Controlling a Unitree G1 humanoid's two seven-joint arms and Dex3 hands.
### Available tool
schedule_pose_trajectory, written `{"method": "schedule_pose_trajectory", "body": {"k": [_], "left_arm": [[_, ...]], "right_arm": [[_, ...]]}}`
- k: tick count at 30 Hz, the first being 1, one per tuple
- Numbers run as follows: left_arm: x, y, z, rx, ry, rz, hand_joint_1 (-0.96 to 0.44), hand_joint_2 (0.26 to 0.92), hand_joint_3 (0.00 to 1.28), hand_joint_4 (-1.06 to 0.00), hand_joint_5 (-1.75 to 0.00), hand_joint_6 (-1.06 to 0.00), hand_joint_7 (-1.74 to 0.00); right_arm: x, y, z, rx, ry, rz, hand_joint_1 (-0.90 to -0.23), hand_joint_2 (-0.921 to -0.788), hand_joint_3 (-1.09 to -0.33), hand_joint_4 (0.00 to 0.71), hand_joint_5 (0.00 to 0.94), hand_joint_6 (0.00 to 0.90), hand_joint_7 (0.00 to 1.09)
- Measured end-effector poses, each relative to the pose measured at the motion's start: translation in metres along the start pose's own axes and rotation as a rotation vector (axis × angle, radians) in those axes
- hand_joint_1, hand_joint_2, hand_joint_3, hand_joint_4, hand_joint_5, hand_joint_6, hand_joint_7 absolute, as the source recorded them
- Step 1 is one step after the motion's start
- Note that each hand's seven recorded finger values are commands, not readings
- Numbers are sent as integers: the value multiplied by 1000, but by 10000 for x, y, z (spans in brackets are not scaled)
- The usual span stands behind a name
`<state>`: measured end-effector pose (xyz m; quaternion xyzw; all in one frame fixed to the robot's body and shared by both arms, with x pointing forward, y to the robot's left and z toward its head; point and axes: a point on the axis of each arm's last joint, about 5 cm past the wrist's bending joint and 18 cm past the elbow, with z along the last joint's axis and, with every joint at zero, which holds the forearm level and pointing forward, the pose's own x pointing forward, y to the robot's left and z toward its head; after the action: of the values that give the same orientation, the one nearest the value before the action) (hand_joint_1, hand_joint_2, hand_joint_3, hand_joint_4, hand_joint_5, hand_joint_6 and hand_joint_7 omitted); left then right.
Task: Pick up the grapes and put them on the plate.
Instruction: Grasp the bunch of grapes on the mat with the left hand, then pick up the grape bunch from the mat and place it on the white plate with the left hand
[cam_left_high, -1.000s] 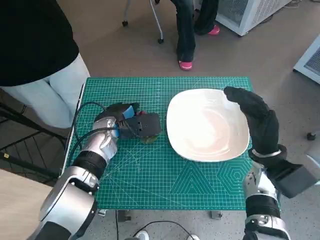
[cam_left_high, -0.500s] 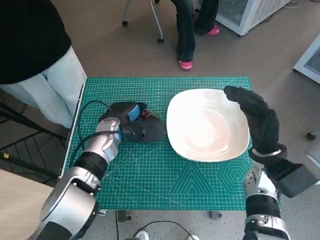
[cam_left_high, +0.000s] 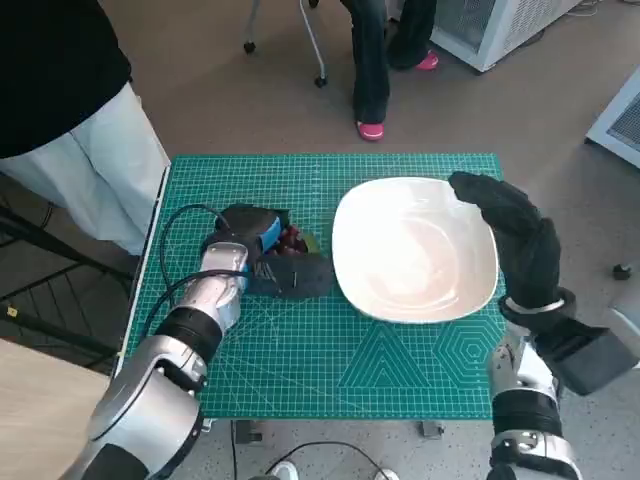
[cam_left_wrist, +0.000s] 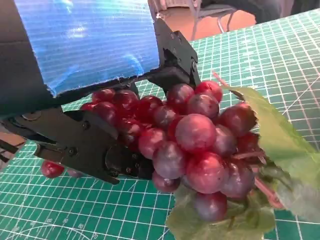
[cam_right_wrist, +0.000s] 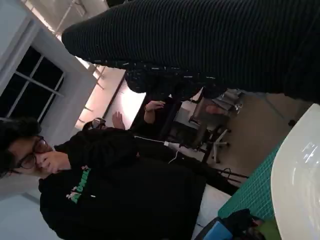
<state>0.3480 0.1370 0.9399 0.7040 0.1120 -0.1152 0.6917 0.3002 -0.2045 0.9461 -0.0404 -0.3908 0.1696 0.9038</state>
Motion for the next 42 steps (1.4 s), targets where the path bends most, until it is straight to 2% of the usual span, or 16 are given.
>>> {"method": "schedule_pose_trajectory", "body": {"k": [31, 42], "left_arm": [[1, 11, -27, -32, 5, -7, 0, 921, 213, -472, -1354, -512, -1321], [2, 68, -83, -71, 13, -26, 0, 920, 129, -590, -1320, -587, -1159]], "right_arm": [[2, 4, 8, -6, -2, -1, -488, -921, -529, 363, 0, 326, 0], [0, 6, 7, -5, -1, -2, -487, -921, -531, 363, 0, 326, 0]]}}
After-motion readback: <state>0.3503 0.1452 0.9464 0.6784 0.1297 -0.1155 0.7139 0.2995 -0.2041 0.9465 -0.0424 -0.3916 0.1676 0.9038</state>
